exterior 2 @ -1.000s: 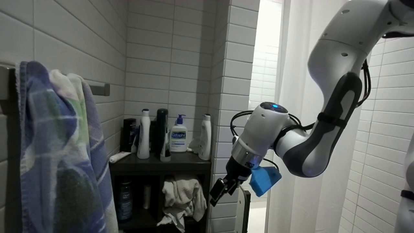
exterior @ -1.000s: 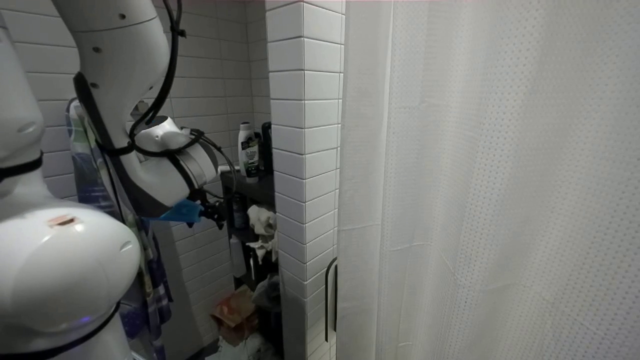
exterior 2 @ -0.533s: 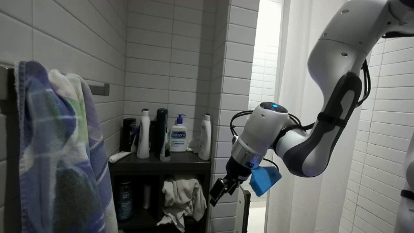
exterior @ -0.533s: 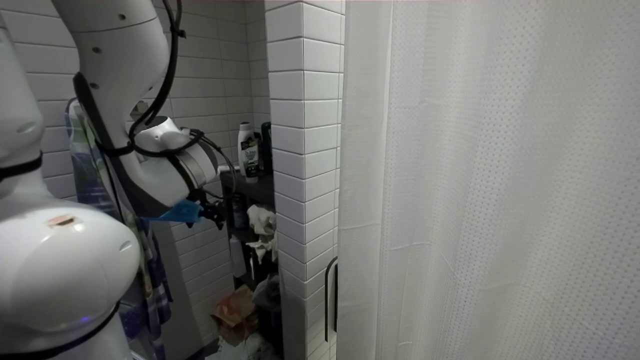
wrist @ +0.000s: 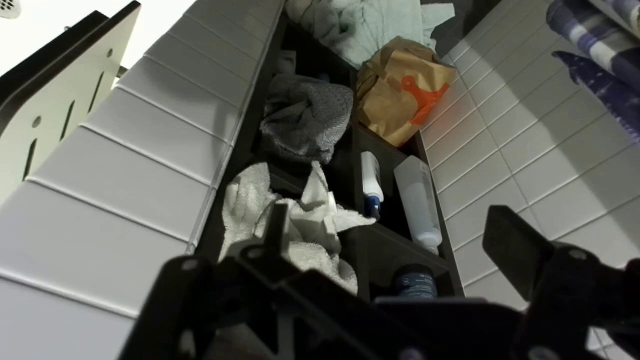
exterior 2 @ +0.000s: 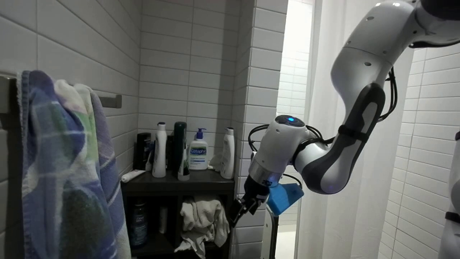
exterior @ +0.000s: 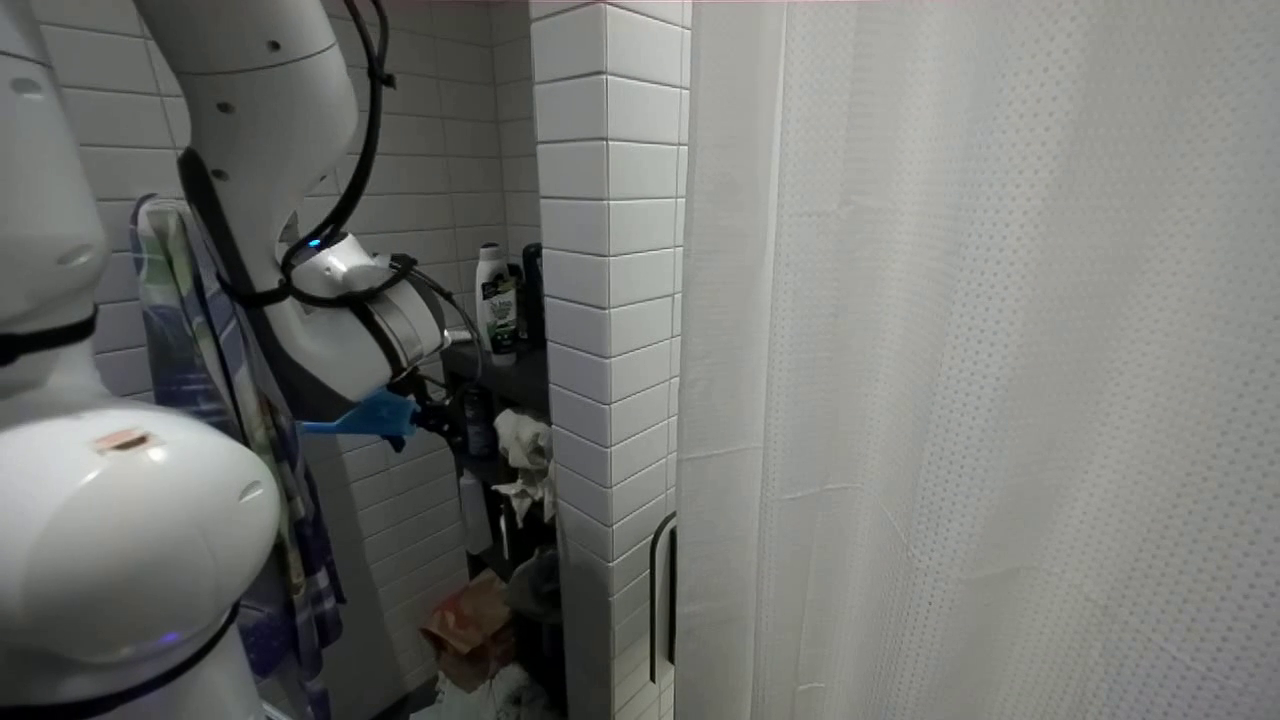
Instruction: Hang the white towel on the brown object
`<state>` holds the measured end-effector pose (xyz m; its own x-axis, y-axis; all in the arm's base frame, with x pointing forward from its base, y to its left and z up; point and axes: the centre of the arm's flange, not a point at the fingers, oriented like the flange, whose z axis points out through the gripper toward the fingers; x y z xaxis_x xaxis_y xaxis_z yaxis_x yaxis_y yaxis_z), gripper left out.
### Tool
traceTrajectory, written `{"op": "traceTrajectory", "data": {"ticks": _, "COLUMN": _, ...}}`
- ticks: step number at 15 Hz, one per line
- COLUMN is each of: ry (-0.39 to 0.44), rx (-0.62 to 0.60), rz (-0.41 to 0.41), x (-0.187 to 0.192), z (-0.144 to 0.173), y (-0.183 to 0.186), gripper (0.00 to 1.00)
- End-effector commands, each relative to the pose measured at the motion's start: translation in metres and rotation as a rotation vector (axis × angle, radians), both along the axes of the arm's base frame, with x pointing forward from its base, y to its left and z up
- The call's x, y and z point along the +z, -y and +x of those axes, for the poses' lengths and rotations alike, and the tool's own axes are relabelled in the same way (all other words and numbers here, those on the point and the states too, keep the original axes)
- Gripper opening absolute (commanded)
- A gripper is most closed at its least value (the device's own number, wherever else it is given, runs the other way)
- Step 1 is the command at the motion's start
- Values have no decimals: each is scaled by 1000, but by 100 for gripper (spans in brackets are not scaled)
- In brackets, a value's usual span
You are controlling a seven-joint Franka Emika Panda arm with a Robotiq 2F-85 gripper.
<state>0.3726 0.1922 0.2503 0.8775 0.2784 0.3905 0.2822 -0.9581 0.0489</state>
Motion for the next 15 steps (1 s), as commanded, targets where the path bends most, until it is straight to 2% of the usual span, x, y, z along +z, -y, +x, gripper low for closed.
{"op": "traceTrajectory", "data": {"ticks": 1, "ry": -49, "rx": 8, "rz": -43, "x": -40, "z": 31, "y": -25, "gripper": 100}}
{"op": "traceTrajectory", "data": {"ticks": 5, "ry": -48, "rx": 24, "rz": -67, "x": -63, "z": 46, "y": -43, "gripper": 100}}
{"op": "traceTrajectory", "data": {"ticks": 9, "ry": -3, "rx": 44, "rz": -77, "x": -75, "z": 53, "y": -56, "gripper": 100}}
{"op": "traceTrajectory", "data": {"ticks": 15, "ry": 45, "rx": 30, "rz": -136, "x": -104, "z": 56, "y": -34, "gripper": 100}}
